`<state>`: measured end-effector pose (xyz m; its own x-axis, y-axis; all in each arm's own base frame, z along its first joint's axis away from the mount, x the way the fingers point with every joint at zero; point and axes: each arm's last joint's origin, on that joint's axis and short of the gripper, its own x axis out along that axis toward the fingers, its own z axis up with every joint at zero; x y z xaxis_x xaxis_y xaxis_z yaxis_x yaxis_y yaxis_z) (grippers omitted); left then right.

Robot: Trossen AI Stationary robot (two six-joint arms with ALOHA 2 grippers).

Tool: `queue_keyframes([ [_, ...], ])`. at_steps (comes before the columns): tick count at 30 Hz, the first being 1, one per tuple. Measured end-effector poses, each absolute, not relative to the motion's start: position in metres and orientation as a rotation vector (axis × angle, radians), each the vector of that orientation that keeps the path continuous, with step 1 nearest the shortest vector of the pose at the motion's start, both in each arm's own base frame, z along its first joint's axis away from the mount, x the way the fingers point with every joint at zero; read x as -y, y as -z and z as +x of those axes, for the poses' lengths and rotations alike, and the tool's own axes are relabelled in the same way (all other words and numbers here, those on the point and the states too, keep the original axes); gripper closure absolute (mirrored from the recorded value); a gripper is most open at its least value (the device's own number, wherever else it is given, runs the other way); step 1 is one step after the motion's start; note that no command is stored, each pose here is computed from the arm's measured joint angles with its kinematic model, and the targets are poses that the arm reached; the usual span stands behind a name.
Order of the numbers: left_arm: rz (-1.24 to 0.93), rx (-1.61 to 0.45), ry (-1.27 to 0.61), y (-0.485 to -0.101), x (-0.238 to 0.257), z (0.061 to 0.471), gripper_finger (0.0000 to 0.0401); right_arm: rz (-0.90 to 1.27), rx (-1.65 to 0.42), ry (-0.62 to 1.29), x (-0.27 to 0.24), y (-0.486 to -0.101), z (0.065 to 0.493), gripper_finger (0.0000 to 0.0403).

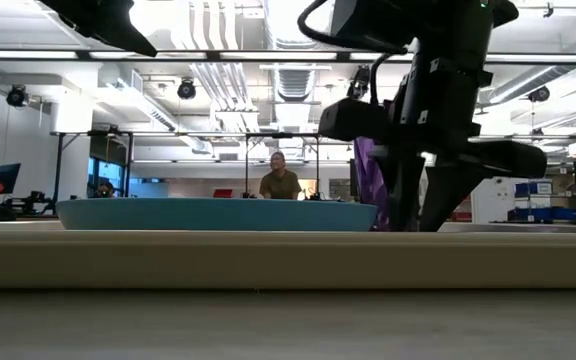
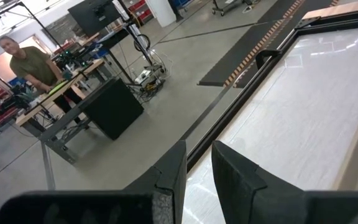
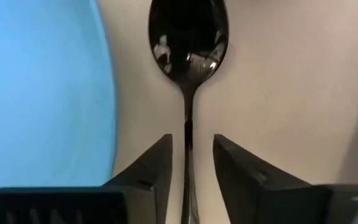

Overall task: Pick and place plate/cup/fork/spoon on tray
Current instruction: Put the black spoon on the white tray to the right side of the blue plate

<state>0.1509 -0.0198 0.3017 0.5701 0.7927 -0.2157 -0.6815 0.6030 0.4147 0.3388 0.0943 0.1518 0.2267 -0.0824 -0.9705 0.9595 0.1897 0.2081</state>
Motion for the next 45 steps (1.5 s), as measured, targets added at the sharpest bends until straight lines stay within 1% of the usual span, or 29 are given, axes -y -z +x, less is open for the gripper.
queue_keyframes([
  [4,0.302,-0.403,-0.88,-0.302,0.02,0.151,0.0342,1.071,-1.116,0.89,-0.095,-0.157,0.337,0.028],
  [7,0.302,-0.403,-0.88,-0.302,0.02,0.151,0.0342,1.029,-1.149,0.838,-0.101,-0.157,0.335,0.0285],
  [10,0.301,-0.403,-0.88,-0.302,0.02,0.151,0.0342,0.995,-1.168,0.803,-0.11,-0.157,0.333,0.0315],
  [14,0.301,-0.403,-0.88,-0.302,0.02,0.151,0.0342,0.933,-1.187,0.754,-0.119,-0.157,0.33,0.0379],
  [16,0.301,-0.403,-0.88,-0.302,0.02,0.151,0.0342,0.875,-1.178,0.726,-0.124,-0.158,0.327,0.0388],
  [18,0.301,-0.403,-0.881,-0.302,0.02,0.151,0.0342,0.796,-1.159,0.686,-0.132,-0.161,0.324,0.0391],
  [23,0.302,-0.403,-0.881,-0.302,0.02,0.151,0.0342,0.488,-1.028,0.609,-0.155,-0.167,0.31,0.0394],
  [25,0.302,-0.403,-0.881,-0.302,0.02,0.151,0.0342,0.361,-0.967,0.544,-0.164,-0.168,0.305,0.0394],
  [27,0.299,-0.401,-0.881,-0.302,0.02,0.151,0.0342,0.281,-0.927,0.494,-0.169,-0.168,0.299,0.0394],
  [30,0.298,-0.401,-0.881,-0.302,0.02,0.151,0.0342,0.24,-0.865,0.426,-0.168,-0.165,0.29,0.0394],
  [35,0.295,-0.398,-0.882,-0.302,0.02,0.151,0.0342,0.225,-0.694,0.303,-0.155,-0.157,0.276,0.0394],
  [37,0.293,-0.395,-0.883,-0.302,0.02,0.151,0.0342,0.164,-0.655,0.258,-0.148,-0.15,0.271,0.0394],
  [40,0.289,-0.39,-0.885,-0.303,0.02,0.151,0.0342,0.061,-0.623,0.255,-0.138,-0.143,0.264,0.0394],
  [45,0.282,-0.371,-0.903,-0.305,0.02,0.152,0.0342,0.032,-0.647,0.299,-0.119,-0.138,0.262,0.0394],
])
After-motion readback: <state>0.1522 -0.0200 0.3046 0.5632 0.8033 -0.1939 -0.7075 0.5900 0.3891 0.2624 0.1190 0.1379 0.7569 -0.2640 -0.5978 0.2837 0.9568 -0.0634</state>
